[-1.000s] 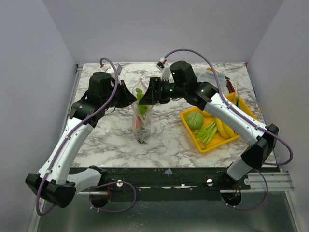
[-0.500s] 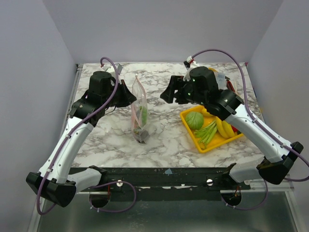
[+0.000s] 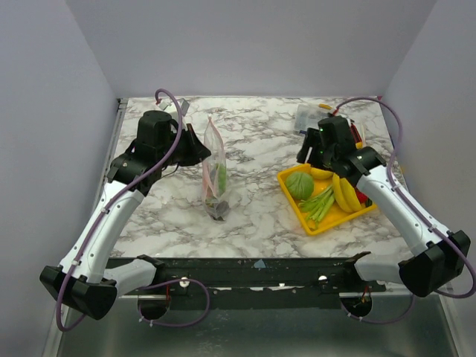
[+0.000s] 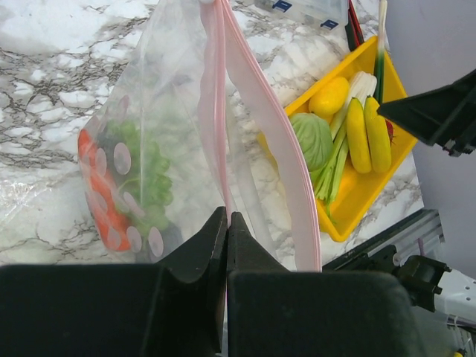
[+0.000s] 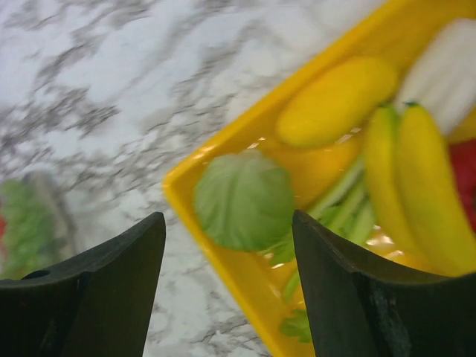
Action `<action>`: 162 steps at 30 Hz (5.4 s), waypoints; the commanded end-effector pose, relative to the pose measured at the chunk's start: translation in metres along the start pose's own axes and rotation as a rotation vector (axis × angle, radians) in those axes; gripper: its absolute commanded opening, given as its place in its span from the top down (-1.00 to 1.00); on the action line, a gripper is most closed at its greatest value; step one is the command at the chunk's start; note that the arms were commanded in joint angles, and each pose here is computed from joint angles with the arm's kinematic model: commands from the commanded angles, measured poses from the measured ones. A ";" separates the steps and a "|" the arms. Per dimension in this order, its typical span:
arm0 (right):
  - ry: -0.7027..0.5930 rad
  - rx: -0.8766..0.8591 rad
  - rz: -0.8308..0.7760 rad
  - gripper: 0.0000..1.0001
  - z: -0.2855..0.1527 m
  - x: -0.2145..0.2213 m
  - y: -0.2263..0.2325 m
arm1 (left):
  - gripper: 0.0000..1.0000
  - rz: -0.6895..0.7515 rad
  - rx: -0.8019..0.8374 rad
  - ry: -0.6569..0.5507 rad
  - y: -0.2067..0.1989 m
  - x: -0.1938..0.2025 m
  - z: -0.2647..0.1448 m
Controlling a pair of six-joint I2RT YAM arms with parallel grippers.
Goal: Place the food in the zip-top bag and seal the zipper
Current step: Adjust the zipper food storage bag at the center of the board, then pick up the fake vegetable from the bin.
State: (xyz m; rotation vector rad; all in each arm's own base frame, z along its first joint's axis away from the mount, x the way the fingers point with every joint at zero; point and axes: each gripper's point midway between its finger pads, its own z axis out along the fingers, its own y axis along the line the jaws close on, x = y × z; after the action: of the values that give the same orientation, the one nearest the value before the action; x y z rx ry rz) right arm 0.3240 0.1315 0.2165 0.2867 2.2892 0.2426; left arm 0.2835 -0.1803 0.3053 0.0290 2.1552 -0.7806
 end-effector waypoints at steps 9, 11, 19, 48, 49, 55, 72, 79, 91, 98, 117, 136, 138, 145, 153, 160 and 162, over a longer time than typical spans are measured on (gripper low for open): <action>-0.037 0.311 0.396 -0.39 0.025 0.021 -0.169 | 1.00 0.004 0.056 0.002 -0.009 0.003 -0.005; -0.014 0.249 0.370 -0.35 0.031 0.023 -0.161 | 1.00 0.008 0.074 0.002 -0.012 0.003 -0.005; -0.031 0.034 0.313 -0.36 0.024 0.008 -0.124 | 1.00 -0.143 0.151 0.062 -0.044 -0.006 0.027; 0.046 -0.012 0.208 -0.54 0.018 0.015 -0.117 | 1.00 -0.167 0.208 0.267 -0.071 0.023 0.056; 0.043 -0.019 0.205 -0.56 0.017 0.013 -0.115 | 1.00 -0.159 0.192 0.250 -0.063 0.018 0.051; 0.035 -0.058 0.197 -0.56 0.011 0.006 -0.107 | 1.00 -0.055 -0.018 0.177 0.003 0.017 0.029; 0.072 -0.223 0.215 -0.56 0.015 0.020 -0.080 | 1.00 -0.063 -0.729 -0.094 0.189 0.048 -0.048; 0.086 -0.249 0.207 -0.56 0.020 0.024 -0.075 | 1.00 -0.103 -0.523 -0.131 0.152 0.024 -0.024; 0.093 -0.040 0.243 -0.49 0.049 0.039 -0.086 | 1.00 -0.113 -0.155 0.012 0.068 -0.004 0.024; -0.014 0.257 0.366 -0.47 0.054 0.027 -0.134 | 1.00 -0.025 -0.114 -0.016 0.061 -0.006 0.019; -0.072 0.416 0.415 -0.55 0.047 0.024 -0.169 | 1.00 -0.150 0.186 0.178 -0.030 0.070 0.051; 0.021 0.438 0.615 -0.50 0.034 0.047 -0.249 | 1.00 -0.001 0.105 0.131 -0.029 0.037 0.024; 0.040 0.392 0.611 -0.53 0.038 0.050 -0.242 | 1.00 0.009 0.106 0.131 -0.030 0.036 0.023; 0.174 0.264 0.667 -0.72 0.062 0.082 -0.221 | 1.00 0.022 0.127 0.139 -0.037 0.031 0.020; 0.113 0.345 0.656 -0.30 0.072 0.077 -0.241 | 1.00 0.077 0.101 0.114 -0.037 0.018 0.012; 0.007 0.356 0.582 0.28 0.043 0.050 -0.239 | 1.00 0.122 0.041 0.090 -0.026 0.011 0.013; -0.054 0.337 0.545 0.45 0.025 0.028 -0.232 | 1.00 0.123 0.048 0.085 -0.027 0.011 0.013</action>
State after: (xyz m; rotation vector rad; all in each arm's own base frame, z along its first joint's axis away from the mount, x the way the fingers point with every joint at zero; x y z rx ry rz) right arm 0.2935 -0.0699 0.0722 1.1846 2.2394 0.1938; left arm 0.2718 -0.2197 0.2994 0.2132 2.2161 -0.8337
